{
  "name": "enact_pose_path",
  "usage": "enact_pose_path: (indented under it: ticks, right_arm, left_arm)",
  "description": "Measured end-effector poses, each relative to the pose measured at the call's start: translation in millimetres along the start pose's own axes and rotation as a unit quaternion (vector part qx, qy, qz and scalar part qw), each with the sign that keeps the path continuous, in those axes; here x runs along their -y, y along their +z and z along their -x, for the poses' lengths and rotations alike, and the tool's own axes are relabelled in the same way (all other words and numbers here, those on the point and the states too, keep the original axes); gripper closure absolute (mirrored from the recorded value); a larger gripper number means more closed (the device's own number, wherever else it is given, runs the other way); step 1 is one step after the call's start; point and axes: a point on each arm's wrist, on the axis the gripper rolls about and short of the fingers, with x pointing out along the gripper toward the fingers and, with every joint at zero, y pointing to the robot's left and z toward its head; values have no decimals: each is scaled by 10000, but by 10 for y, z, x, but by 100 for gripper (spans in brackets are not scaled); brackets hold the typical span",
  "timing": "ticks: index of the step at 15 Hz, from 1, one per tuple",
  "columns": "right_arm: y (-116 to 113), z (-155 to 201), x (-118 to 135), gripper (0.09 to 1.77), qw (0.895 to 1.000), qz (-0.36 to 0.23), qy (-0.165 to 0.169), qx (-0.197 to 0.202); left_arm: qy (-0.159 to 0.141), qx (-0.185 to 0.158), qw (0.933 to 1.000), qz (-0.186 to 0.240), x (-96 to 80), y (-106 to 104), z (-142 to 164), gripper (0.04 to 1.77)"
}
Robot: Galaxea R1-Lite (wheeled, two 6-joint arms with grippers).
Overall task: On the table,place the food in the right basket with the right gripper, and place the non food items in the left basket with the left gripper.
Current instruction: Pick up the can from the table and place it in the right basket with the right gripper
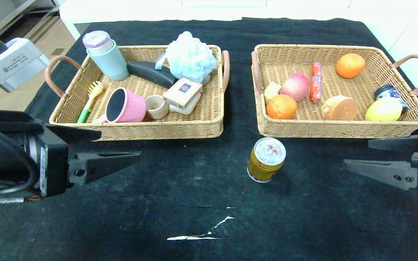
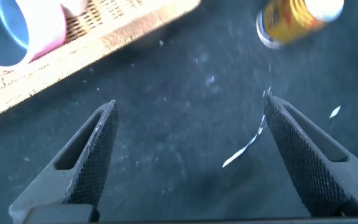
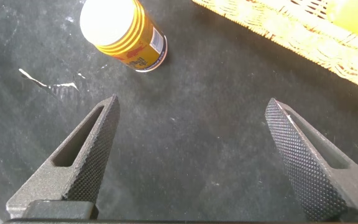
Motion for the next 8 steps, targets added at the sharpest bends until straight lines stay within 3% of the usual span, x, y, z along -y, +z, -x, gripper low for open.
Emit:
enact_pose_path:
  ticks: [3, 8]
  right_arm:
    - [-3, -3, 0, 15, 10000, -2, 2, -7]
    - [-15, -28, 6, 15, 10000, -18, 11, -55]
  left_arm:
    - [-437, -38, 9982, -421, 44, -153, 79, 11]
    - [-414, 391, 9949, -835, 61, -261, 139, 11]
